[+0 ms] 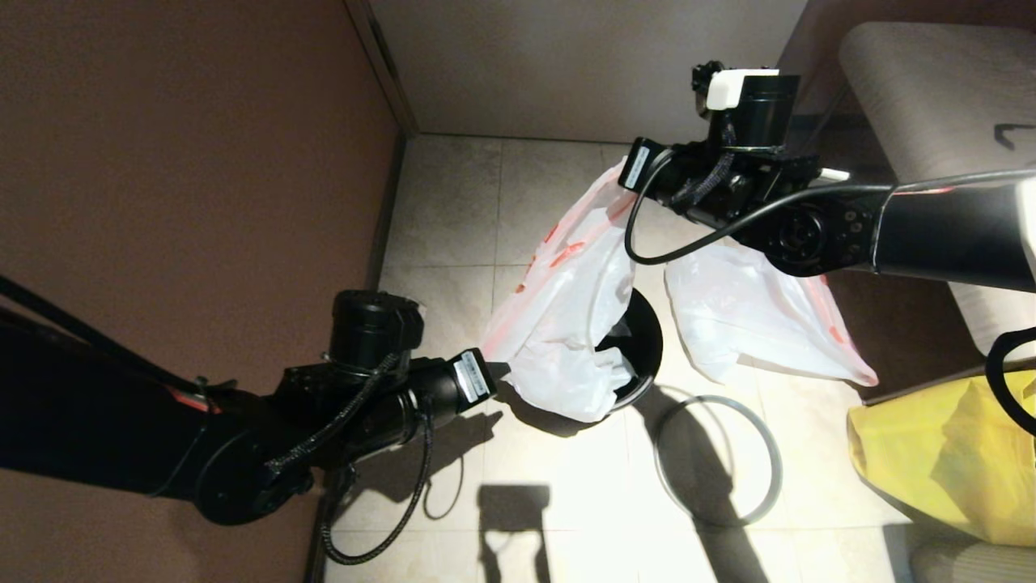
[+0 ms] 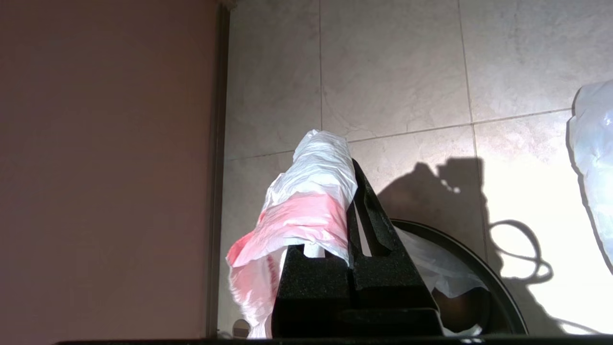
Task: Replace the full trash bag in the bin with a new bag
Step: Put the new garbage bag on the trash can
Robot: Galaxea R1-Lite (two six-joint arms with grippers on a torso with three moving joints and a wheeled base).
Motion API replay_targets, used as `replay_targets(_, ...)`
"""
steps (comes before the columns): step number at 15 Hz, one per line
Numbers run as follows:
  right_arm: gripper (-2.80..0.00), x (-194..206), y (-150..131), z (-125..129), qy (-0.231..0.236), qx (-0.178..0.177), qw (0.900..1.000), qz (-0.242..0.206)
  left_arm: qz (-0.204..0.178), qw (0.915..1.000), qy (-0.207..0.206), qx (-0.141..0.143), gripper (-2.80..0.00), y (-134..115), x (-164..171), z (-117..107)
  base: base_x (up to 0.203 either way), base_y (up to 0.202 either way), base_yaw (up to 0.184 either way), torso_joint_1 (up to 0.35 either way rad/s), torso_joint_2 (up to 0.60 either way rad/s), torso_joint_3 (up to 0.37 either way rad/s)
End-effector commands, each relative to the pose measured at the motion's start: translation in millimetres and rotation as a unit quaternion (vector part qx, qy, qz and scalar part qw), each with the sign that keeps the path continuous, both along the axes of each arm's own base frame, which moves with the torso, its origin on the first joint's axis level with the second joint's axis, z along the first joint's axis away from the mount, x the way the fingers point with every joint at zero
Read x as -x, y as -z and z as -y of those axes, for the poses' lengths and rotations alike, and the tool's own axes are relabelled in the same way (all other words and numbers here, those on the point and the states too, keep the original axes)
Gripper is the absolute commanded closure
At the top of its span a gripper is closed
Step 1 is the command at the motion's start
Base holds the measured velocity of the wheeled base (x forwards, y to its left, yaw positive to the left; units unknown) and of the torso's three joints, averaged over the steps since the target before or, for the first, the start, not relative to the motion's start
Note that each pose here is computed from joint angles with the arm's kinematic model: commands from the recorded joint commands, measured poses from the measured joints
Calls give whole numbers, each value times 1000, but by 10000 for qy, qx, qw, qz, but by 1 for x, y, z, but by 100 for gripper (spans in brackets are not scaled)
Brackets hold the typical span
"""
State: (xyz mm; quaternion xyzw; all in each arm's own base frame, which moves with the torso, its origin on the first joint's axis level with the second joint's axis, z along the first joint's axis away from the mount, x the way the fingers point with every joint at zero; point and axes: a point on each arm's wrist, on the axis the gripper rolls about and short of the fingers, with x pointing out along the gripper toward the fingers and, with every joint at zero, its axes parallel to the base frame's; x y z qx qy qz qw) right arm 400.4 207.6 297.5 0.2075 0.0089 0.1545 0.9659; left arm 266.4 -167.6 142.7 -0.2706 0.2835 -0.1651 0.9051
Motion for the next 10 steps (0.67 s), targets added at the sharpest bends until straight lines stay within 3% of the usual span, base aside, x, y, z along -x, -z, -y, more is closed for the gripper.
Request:
replay_targets(1, 0, -2, 3, -2, -5, 6, 10000, -31, 98, 9992, -204, 341, -280, -15, -5, -11, 0, 0, 0, 0, 0, 0)
replay_targets(4, 0, 0, 0, 0, 3, -11, 10000, -2, -93, 9964, -699, 481, -280, -4, -31, -16, 0, 0, 0, 0, 0, 0)
replay_targets(10, 0, 8, 0, -1, -68, -63, 9999, 50, -313, 9930, -965, 598, -280, 8, -65, -13, 0, 0, 0, 0, 0, 0)
